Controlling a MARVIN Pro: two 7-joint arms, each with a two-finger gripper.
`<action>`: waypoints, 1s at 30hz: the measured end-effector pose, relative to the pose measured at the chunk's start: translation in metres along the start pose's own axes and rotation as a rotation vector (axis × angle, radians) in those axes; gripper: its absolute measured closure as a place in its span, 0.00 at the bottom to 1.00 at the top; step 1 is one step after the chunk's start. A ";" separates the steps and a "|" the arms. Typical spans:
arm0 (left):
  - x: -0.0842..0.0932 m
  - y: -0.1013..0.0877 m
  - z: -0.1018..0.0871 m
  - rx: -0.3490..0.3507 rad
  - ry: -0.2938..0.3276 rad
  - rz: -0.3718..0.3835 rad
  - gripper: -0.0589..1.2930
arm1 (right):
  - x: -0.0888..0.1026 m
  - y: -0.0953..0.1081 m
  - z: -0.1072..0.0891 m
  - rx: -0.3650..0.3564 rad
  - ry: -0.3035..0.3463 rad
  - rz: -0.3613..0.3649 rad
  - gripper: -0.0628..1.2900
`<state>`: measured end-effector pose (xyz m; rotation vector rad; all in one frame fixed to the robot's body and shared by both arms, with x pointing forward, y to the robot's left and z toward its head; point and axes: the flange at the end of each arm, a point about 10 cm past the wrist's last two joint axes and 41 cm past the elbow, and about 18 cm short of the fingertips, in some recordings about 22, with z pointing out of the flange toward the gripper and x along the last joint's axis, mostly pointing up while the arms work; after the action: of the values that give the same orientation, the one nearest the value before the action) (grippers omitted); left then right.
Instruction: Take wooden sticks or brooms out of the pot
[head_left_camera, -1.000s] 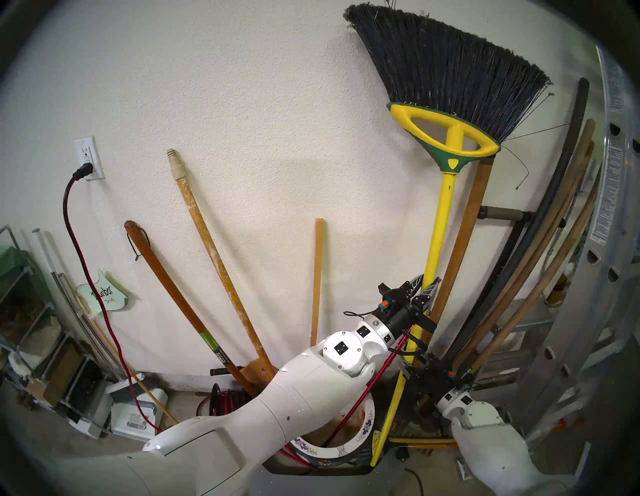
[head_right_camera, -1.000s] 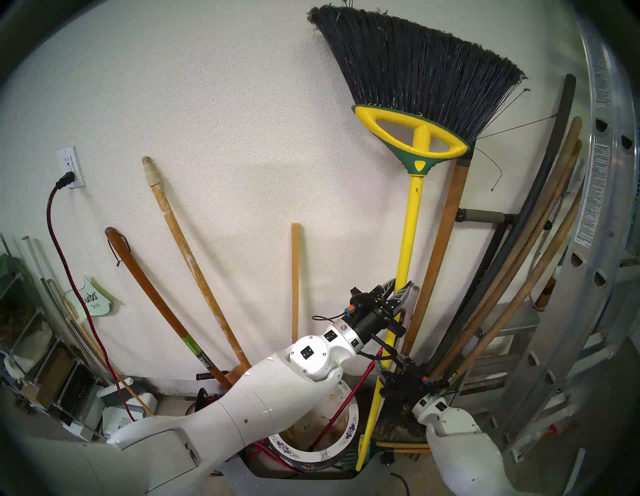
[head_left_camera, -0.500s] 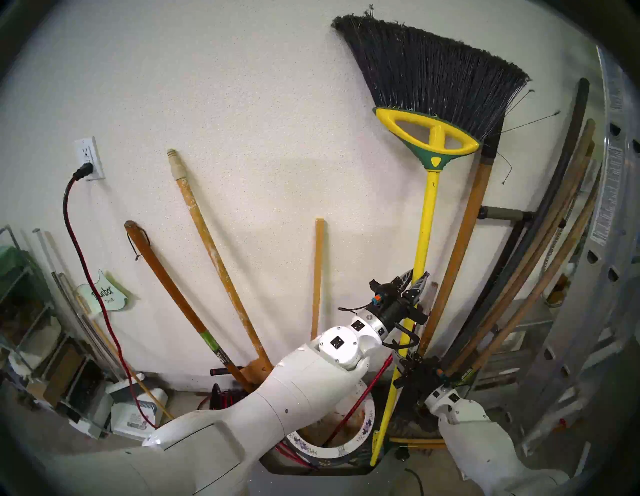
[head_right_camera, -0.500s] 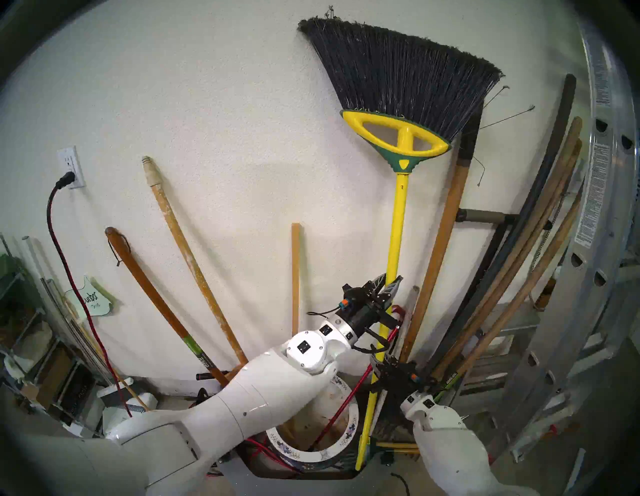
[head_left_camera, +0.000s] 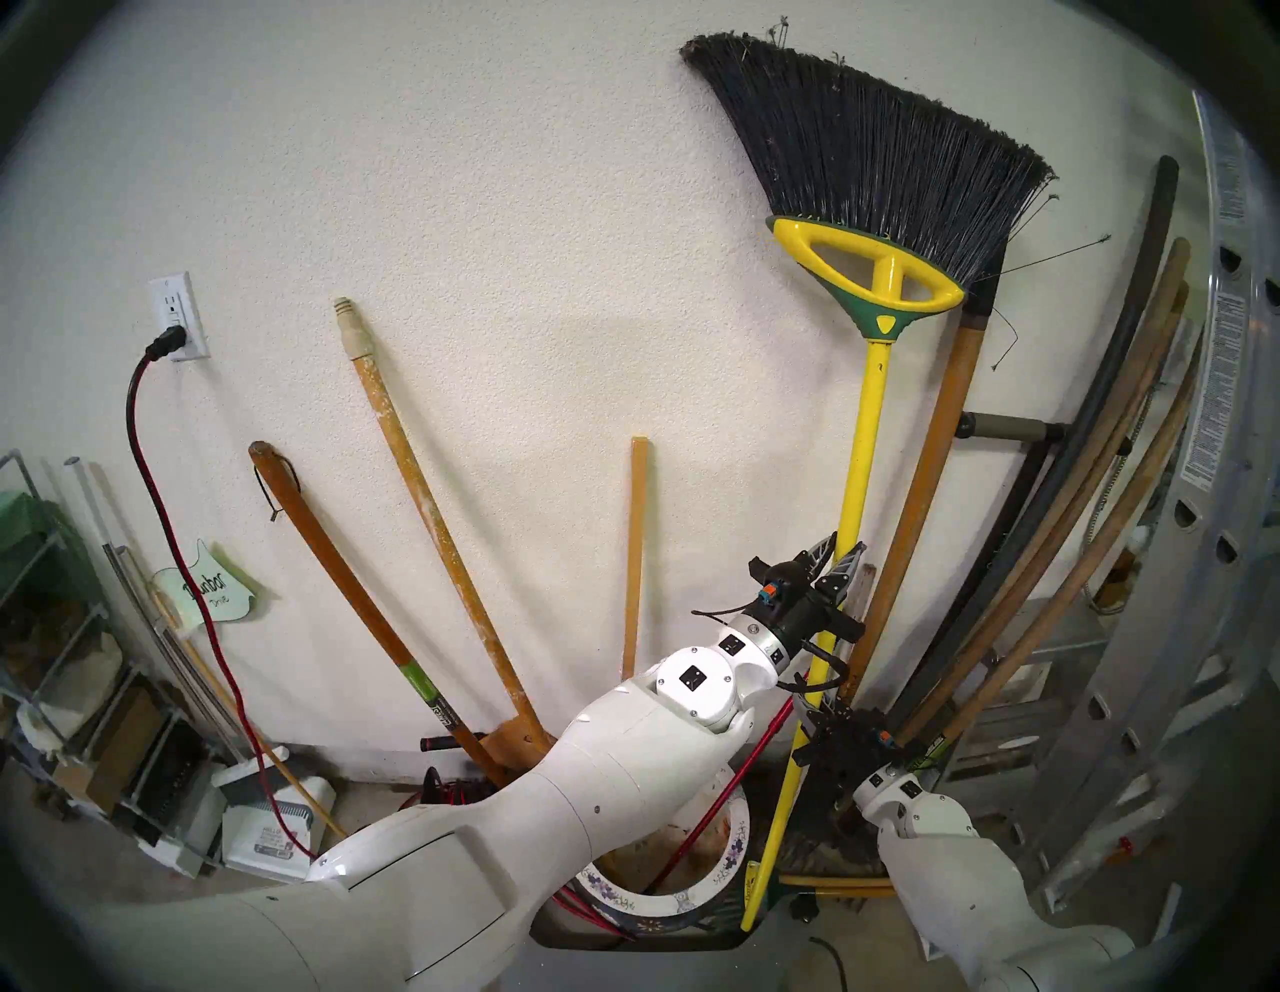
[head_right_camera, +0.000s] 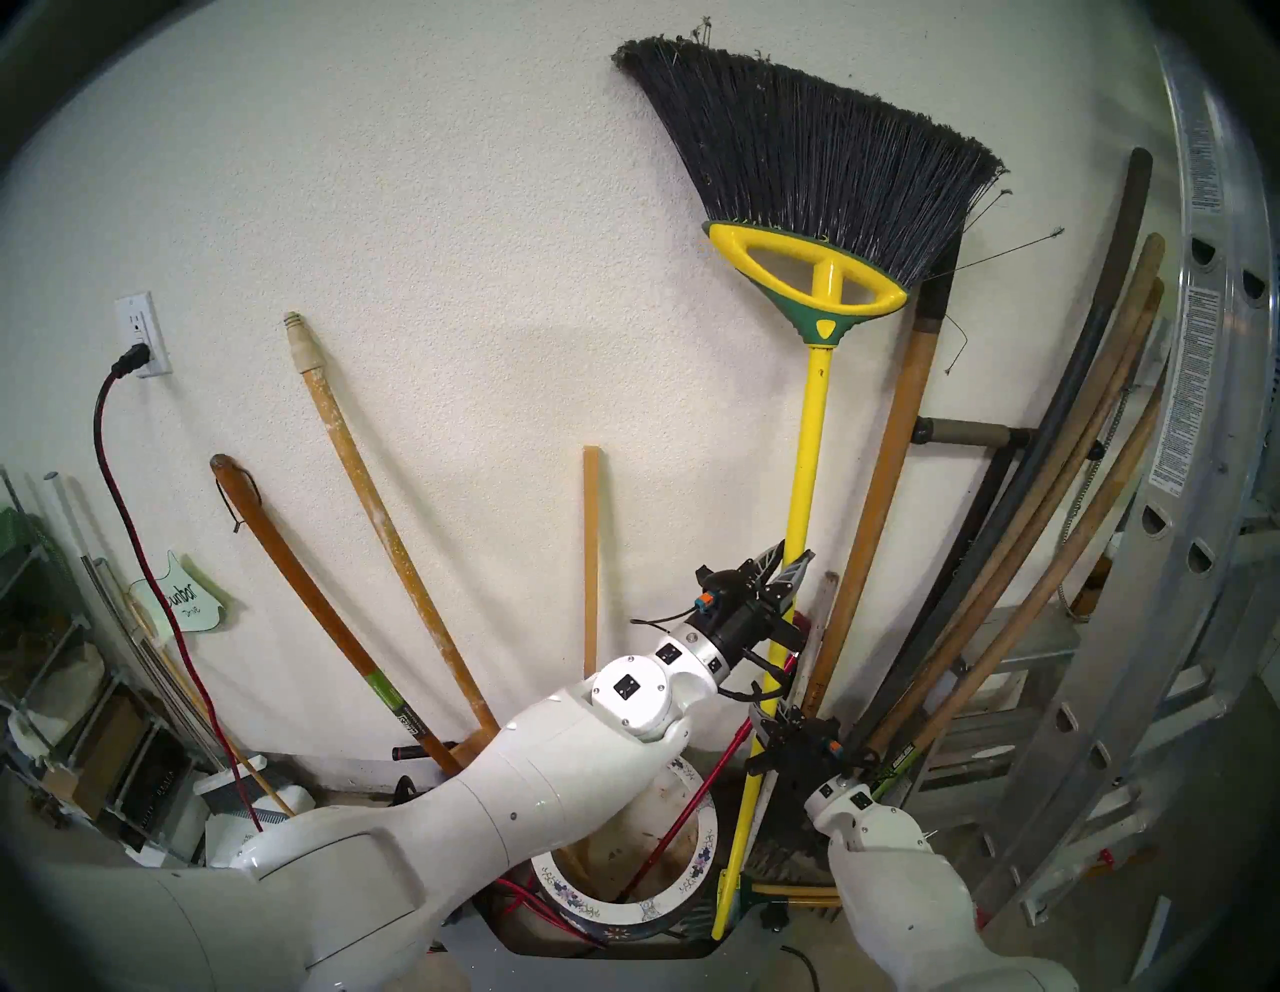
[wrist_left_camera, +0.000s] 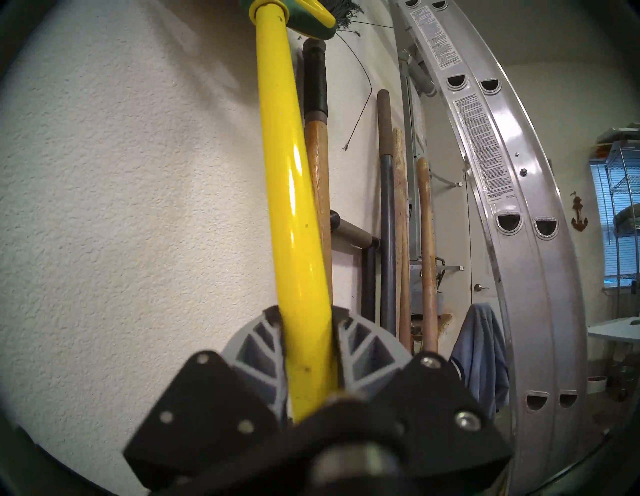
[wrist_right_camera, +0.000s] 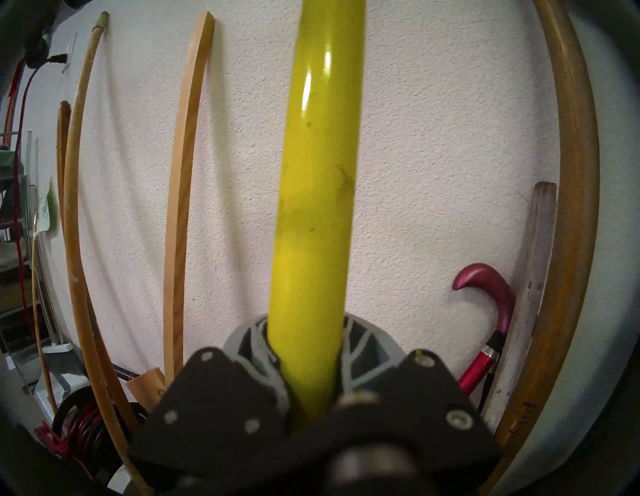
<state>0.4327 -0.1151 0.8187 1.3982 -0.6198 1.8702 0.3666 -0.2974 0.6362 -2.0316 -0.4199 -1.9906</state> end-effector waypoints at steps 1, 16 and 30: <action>-0.001 0.001 0.000 0.000 -0.004 0.000 0.79 | 0.000 0.002 0.000 -0.006 -0.001 0.001 0.82; -0.045 0.014 -0.019 -0.002 -0.122 0.030 0.97 | -0.006 0.055 -0.007 -0.181 -0.040 0.004 0.84; -0.026 0.000 -0.020 0.094 -0.020 0.053 0.02 | -0.012 0.055 -0.006 -0.171 0.006 -0.084 0.84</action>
<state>0.4242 -0.1071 0.7881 1.4745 -0.5908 1.9515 0.3815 -0.3506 0.6256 -2.1407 -0.3500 -2.1481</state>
